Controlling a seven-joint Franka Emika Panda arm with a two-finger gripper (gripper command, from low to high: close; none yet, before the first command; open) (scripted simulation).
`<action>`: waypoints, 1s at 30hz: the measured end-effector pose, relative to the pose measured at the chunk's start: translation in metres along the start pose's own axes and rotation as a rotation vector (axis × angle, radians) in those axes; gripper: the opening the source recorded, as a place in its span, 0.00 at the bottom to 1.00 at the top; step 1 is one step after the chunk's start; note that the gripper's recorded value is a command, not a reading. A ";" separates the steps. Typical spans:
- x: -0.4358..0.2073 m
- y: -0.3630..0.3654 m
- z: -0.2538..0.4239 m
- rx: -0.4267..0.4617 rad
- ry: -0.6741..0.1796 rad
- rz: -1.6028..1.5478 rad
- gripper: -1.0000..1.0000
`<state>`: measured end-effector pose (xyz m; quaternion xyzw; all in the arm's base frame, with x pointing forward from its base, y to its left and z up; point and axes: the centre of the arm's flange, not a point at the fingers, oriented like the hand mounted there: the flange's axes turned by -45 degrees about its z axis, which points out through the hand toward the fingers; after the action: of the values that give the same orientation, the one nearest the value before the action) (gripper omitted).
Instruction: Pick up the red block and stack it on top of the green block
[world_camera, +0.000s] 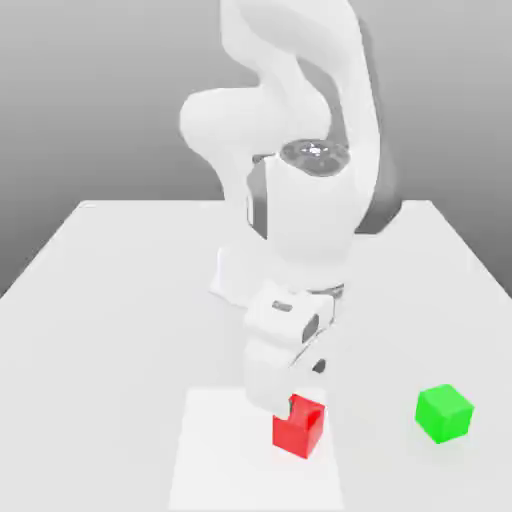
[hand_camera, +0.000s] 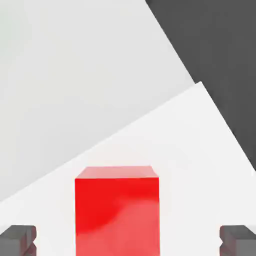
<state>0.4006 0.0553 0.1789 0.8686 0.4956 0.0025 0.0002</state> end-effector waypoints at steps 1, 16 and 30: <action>0.000 0.000 0.011 0.001 -0.001 -0.001 0.50; 0.000 -0.002 -0.023 0.004 -0.004 -0.007 0.00; 0.153 -0.135 -0.007 0.004 -0.004 -0.681 1.00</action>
<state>0.3619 0.2556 0.1862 0.6532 0.7572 -0.0004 0.0003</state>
